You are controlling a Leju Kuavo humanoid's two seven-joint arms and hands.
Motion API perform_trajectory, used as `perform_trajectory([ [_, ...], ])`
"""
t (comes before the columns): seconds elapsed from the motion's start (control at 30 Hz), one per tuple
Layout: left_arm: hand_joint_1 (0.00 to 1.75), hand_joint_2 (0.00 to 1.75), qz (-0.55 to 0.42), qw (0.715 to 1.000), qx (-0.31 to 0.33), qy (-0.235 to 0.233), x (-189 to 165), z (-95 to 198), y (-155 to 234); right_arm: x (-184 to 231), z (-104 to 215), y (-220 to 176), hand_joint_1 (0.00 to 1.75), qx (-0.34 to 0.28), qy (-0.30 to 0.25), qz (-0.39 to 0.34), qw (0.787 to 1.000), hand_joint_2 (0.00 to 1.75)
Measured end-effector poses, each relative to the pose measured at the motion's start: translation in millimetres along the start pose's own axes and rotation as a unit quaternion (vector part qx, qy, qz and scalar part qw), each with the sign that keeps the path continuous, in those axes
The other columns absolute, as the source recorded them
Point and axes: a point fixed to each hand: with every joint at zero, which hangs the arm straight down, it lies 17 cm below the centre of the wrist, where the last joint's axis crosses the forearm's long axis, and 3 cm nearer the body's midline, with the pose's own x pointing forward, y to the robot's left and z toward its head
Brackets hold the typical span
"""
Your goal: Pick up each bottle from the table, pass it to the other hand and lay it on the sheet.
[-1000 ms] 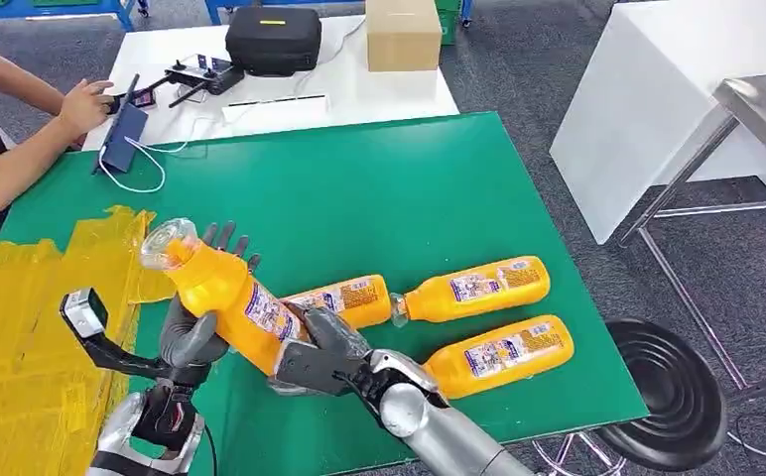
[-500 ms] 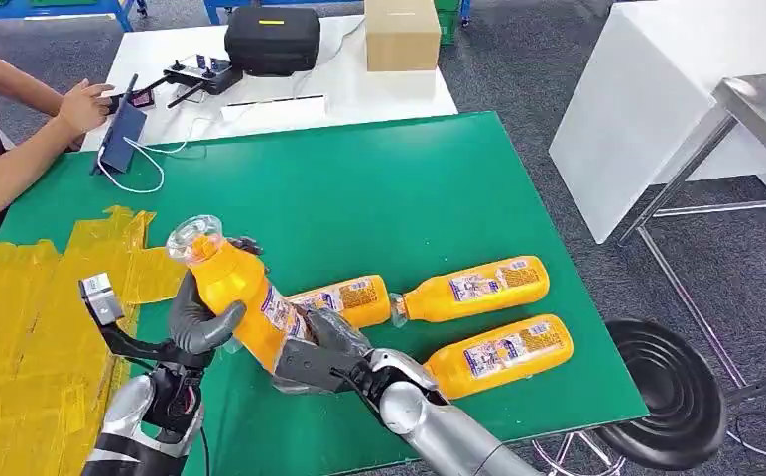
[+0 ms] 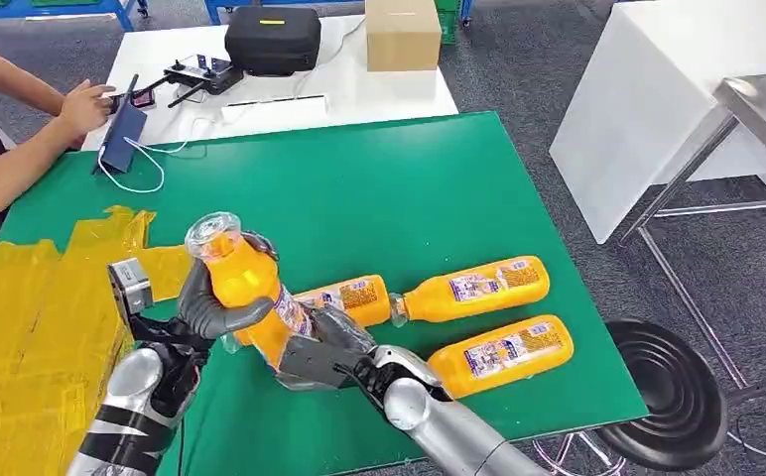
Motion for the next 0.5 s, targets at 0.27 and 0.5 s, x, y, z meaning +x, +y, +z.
perform_trajectory([
  [0.27,1.75,1.75,-0.086,0.989,0.117,-0.039,28,0,54,9,12,-46,0.00,-0.072,-0.021,0.014,0.997,0.00],
  [0.5,1.75,1.75,-0.307,0.897,0.292,-0.124,118,24,121,-1,51,-111,0.00,-0.146,-0.017,0.036,0.988,0.00],
])
